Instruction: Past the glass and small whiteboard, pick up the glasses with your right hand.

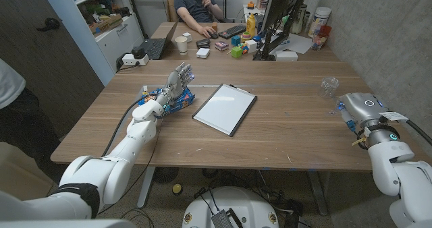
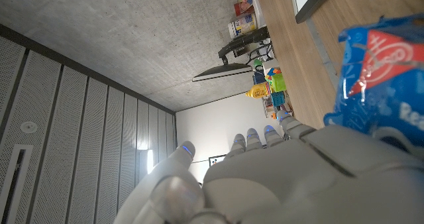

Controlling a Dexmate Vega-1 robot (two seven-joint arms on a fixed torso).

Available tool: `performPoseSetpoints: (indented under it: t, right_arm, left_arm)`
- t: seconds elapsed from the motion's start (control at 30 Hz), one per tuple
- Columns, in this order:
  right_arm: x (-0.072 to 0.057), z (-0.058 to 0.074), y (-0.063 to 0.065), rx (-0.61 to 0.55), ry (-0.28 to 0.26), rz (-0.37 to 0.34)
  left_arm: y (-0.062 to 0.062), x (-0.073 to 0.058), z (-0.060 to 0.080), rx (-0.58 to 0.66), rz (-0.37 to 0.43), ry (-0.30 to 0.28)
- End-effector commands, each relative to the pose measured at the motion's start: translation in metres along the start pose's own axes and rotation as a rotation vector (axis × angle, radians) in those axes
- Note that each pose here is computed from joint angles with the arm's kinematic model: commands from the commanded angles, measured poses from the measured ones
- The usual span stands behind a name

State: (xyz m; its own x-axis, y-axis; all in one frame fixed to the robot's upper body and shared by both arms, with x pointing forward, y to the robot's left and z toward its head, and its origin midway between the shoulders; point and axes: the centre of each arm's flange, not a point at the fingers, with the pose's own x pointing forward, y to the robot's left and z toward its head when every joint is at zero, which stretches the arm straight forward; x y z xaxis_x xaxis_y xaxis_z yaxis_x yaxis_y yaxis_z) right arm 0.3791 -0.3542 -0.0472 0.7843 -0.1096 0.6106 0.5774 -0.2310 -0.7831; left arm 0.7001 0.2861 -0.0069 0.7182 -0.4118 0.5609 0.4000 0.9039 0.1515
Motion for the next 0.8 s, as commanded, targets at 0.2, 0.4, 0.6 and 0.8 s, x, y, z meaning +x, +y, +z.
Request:
performPoseSetpoints:
  t: [0.2,0.4,0.6,0.8]
  right_arm:
    - [-0.007,0.002,-0.026,-0.015,-0.013,-0.084]
    - [-0.012,0.0,-0.033,-0.008,-0.019,-0.108]
    - [-0.016,-0.002,-0.036,0.003,-0.014,-0.119]
    - [-0.024,-0.003,-0.043,0.003,-0.019,-0.147]
  left_arm:
    - [0.003,-0.001,0.004,0.003,0.001,-0.01]
    - [0.003,-0.001,0.003,0.002,0.001,-0.01]
    - [0.002,-0.002,0.003,0.002,0.001,-0.01]
    - [0.002,-0.003,0.005,0.003,0.0,-0.015]
